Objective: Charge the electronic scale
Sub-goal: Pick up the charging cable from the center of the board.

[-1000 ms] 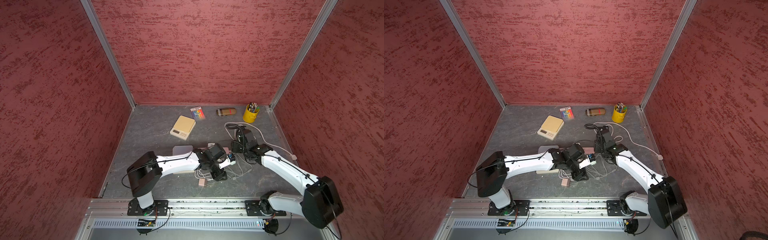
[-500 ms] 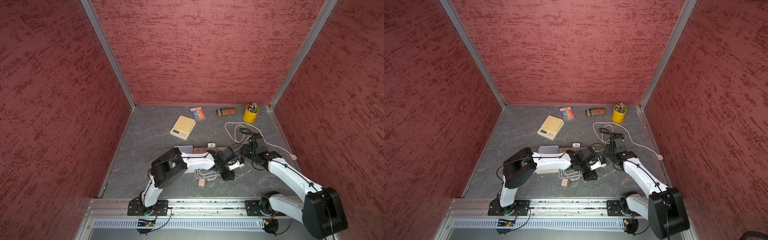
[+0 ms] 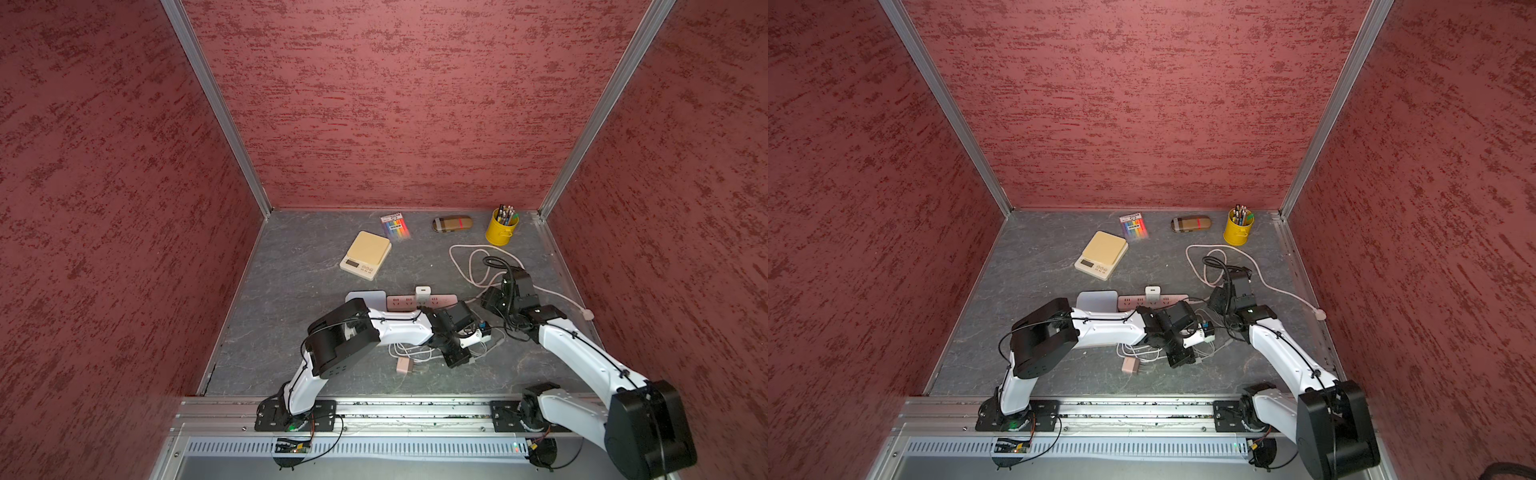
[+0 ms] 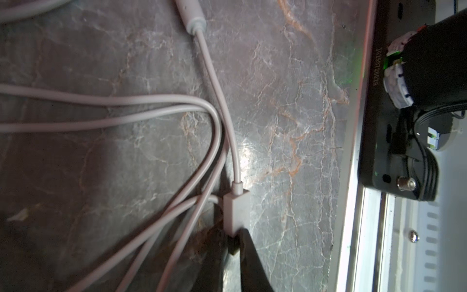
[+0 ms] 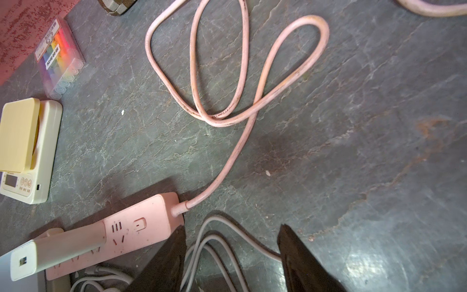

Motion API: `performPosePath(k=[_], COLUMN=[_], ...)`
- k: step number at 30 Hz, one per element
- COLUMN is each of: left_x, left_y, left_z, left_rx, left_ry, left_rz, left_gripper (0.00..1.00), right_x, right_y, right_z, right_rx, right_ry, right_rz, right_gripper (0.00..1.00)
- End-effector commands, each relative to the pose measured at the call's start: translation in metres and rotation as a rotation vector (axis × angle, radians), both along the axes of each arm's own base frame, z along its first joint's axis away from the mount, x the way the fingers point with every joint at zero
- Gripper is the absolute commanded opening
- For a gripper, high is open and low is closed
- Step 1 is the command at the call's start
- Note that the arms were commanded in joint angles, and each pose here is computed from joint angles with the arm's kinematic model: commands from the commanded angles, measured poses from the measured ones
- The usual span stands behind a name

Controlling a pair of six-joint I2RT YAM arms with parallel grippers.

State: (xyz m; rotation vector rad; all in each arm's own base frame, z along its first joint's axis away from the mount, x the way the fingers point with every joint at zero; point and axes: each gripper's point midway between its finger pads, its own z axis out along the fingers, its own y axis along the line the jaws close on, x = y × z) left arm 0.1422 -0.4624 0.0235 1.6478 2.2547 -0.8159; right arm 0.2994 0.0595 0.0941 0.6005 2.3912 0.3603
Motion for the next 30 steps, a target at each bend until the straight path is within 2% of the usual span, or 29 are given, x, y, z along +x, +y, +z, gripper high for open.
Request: performPosePath(k=[1, 5, 7, 10, 11, 16, 21, 26, 30], left_x=[-0.001, -0.005, -0.008, -0.010, -0.010, -0.008, -0.006, 0.009, 0.037], left_y=[0.005, 0.000, -0.002, -0.003, -0.003, -0.001, 0.000, 0.005, 0.020], left_z=[-0.003, -0.002, -0.005, -0.013, -0.015, -0.022, -0.013, 0.013, 0.048], left_rx=[0.013, 0.005, 0.010, 0.034, 0.042, 0.055, 0.021, -0.068, -0.157], left_ry=[-0.014, -0.025, -0.032, -0.038, -0.041, -0.045, -0.030, 0.019, 0.042], left_rz=[0.003, 0.000, -0.005, -0.005, -0.004, 0.004, 0.014, 0.073, 0.147], left_gripper=[0.16, 0.31, 0.42, 0.46, 0.45, 0.19, 0.00, 0.00, 0.00], right_x=[0.007, 0.006, 0.004, 0.000, -0.001, -0.002, -0.002, 0.000, 0.007], right_y=[0.000, -0.002, -0.003, -0.003, -0.004, -0.008, -0.010, -0.009, 0.000], right_z=[0.015, 0.017, 0.015, 0.013, 0.013, 0.016, 0.021, 0.033, 0.077], right_rx=[0.052, 0.059, 0.061, 0.064, 0.065, 0.062, 0.071, 0.125, 0.219], right_ry=[-0.056, -0.066, -0.062, -0.058, -0.059, -0.069, -0.082, -0.116, -0.245], right_rz=[-0.039, -0.050, -0.052, -0.052, -0.055, -0.070, -0.081, -0.091, -0.068], right_gripper=[0.61, 0.61, 0.61, 0.61, 0.61, 0.61, 0.61, 0.61, 0.55])
